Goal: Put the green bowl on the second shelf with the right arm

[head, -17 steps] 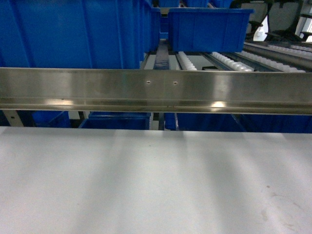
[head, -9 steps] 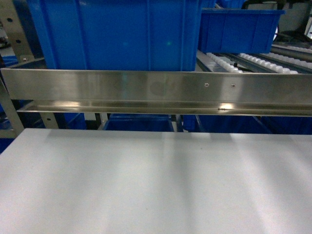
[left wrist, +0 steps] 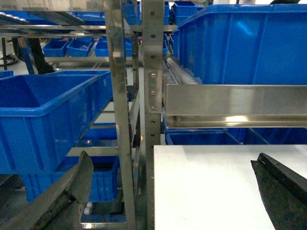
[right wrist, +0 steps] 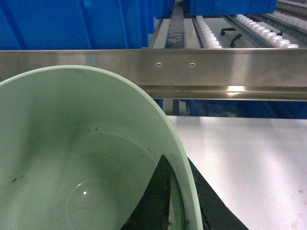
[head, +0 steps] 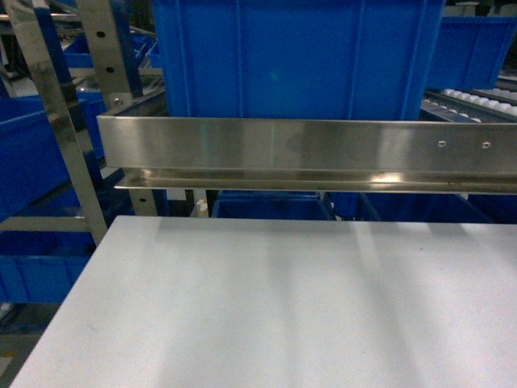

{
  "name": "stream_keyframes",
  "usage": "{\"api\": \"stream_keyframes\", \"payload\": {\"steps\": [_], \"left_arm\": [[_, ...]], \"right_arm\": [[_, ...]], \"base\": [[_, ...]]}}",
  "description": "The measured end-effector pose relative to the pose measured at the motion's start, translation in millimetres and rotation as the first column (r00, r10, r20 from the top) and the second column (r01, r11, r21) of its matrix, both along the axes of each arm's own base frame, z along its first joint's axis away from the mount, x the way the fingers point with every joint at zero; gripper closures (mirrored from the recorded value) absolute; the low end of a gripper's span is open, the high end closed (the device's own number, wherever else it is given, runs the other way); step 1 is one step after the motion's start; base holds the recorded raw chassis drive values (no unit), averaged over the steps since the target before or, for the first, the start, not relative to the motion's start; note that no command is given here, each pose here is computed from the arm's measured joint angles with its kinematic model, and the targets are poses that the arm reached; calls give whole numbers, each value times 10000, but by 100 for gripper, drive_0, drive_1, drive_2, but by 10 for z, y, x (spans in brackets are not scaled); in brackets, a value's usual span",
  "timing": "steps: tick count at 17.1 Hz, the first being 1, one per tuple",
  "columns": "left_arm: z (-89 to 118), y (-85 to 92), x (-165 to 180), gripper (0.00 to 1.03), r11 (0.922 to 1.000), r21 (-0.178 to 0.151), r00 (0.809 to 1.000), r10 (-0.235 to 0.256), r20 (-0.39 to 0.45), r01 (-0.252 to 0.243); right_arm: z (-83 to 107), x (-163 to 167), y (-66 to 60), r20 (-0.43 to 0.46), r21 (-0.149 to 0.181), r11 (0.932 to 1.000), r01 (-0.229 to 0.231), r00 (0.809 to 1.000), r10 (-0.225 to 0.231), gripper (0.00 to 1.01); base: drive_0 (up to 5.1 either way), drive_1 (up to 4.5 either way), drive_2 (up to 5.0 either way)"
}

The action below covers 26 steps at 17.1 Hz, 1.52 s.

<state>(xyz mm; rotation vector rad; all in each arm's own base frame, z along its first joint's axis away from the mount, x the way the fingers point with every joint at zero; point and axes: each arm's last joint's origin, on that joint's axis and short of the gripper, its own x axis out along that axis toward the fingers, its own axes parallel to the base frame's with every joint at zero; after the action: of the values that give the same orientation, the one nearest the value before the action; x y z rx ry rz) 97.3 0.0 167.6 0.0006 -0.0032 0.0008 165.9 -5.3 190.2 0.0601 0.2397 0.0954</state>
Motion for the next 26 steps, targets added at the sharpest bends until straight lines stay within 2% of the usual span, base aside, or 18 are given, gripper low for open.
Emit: {"api": "stream_keyframes", "payload": {"steps": [26], "left_arm": [[-1, 0, 0, 5, 10000, 0, 10000, -8, -11, 8]], "right_arm": [[-2, 0, 0, -15, 3, 10000, -7, 10000, 7, 97]], "base": [[-494, 242, 242]]}}
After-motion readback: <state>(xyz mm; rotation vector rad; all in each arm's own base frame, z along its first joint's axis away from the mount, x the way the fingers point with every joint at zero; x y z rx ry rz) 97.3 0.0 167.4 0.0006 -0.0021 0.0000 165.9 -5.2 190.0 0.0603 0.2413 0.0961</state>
